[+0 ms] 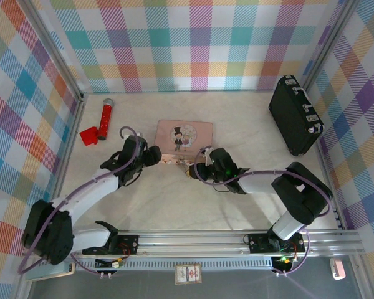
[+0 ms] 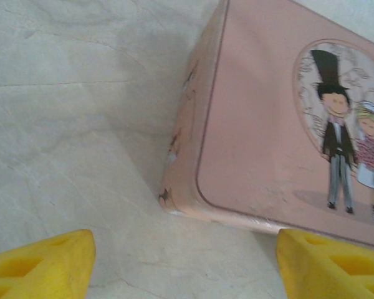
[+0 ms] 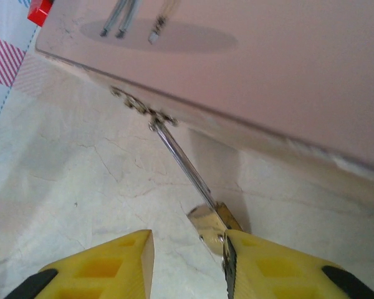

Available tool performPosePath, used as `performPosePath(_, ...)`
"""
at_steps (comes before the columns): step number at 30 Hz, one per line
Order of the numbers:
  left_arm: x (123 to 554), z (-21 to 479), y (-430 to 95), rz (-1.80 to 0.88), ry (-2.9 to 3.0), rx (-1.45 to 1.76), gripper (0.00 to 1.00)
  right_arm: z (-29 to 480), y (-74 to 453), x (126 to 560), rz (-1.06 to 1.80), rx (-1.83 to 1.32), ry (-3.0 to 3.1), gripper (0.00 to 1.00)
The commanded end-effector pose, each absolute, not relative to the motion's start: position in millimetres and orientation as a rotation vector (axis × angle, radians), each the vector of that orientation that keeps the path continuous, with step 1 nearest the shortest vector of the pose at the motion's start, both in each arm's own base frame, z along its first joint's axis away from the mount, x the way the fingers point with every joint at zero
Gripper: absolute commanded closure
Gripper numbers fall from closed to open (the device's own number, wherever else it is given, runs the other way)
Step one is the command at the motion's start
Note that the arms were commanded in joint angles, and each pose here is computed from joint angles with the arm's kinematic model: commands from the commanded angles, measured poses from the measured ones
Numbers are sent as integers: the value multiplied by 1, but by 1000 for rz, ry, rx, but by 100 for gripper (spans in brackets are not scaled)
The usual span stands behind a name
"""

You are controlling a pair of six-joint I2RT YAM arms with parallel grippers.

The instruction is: Unlock a padlock with a key

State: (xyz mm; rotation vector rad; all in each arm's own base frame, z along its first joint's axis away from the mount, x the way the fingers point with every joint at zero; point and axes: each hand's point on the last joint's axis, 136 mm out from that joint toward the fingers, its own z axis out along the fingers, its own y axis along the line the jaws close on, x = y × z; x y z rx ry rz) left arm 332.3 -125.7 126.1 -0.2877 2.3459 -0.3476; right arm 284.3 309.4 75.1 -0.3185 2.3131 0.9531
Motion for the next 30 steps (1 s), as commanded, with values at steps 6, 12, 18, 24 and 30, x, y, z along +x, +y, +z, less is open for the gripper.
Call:
performPosePath(6, 377, 111, -147, -364, 2442, -135, 26, 70, 306, 304, 671, -594, 2332, 63)
performPosePath(12, 393, 97, -174, -481, 2479, -96, 29, 62, 294, 319, 600, -564, 2365, 59)
performPosePath(18, 382, 73, -193, -509, 2543, -61, 32, 62, 287, 333, 623, -538, 2378, 57)
performPosePath(24, 356, 56, -208, -499, 2578, -70, 34, 66, 274, 345, 709, -496, 2386, 58)
performPosePath(30, 328, 41, -216, -456, 2646, -66, 37, 72, 283, 337, 859, -504, 2345, 60)
